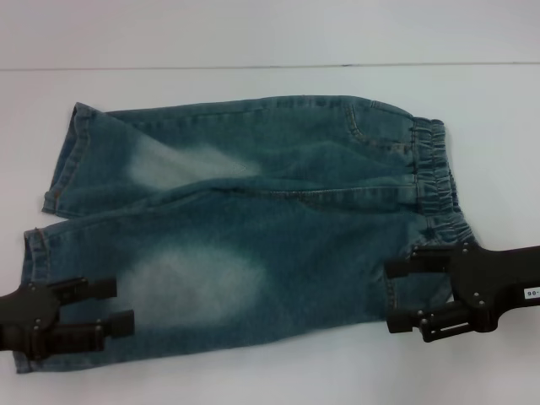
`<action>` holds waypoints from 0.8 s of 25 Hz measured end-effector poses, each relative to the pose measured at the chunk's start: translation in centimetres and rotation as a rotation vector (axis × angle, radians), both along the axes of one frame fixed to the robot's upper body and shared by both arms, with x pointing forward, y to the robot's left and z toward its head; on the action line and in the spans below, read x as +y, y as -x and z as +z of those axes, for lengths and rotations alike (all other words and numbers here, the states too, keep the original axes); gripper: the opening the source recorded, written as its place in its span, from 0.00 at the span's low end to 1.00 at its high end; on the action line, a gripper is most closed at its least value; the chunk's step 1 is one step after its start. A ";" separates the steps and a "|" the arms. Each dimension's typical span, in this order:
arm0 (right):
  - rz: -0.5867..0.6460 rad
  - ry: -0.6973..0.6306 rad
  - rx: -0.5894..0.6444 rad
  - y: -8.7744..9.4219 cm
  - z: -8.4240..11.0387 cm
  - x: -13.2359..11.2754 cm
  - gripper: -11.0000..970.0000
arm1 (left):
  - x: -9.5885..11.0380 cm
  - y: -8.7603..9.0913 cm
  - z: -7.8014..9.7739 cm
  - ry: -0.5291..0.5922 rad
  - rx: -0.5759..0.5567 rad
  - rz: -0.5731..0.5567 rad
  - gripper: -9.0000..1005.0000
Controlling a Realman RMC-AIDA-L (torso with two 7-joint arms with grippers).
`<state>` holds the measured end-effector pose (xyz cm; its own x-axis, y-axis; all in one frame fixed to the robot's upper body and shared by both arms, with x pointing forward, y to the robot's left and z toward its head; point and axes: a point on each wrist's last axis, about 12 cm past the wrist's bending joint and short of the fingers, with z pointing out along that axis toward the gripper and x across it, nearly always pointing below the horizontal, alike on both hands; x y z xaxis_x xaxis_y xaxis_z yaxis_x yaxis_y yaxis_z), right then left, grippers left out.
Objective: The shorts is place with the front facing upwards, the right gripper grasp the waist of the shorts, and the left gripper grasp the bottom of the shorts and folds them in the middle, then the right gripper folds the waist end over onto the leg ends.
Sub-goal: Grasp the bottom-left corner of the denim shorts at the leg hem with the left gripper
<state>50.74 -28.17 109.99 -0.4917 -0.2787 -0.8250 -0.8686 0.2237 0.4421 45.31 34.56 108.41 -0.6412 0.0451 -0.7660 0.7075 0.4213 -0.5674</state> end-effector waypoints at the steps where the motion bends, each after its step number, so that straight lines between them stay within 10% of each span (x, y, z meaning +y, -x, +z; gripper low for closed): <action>1: 0.002 0.000 -0.001 0.0 0.0 0.0 0.97 | 0.0 0.0 0.0 -0.001 0.001 0.000 0.93; 20: 0.014 0.006 0.005 -0.3 0.3 0.4 0.97 | 0.1 0.0 -0.1 -0.003 0.011 0.006 0.93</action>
<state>51.04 -27.82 110.27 -0.4916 -0.2909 -0.8208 -0.8696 0.2142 0.4449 45.27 34.62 108.35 -0.6501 0.0437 -0.7585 0.6984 0.4275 -0.5740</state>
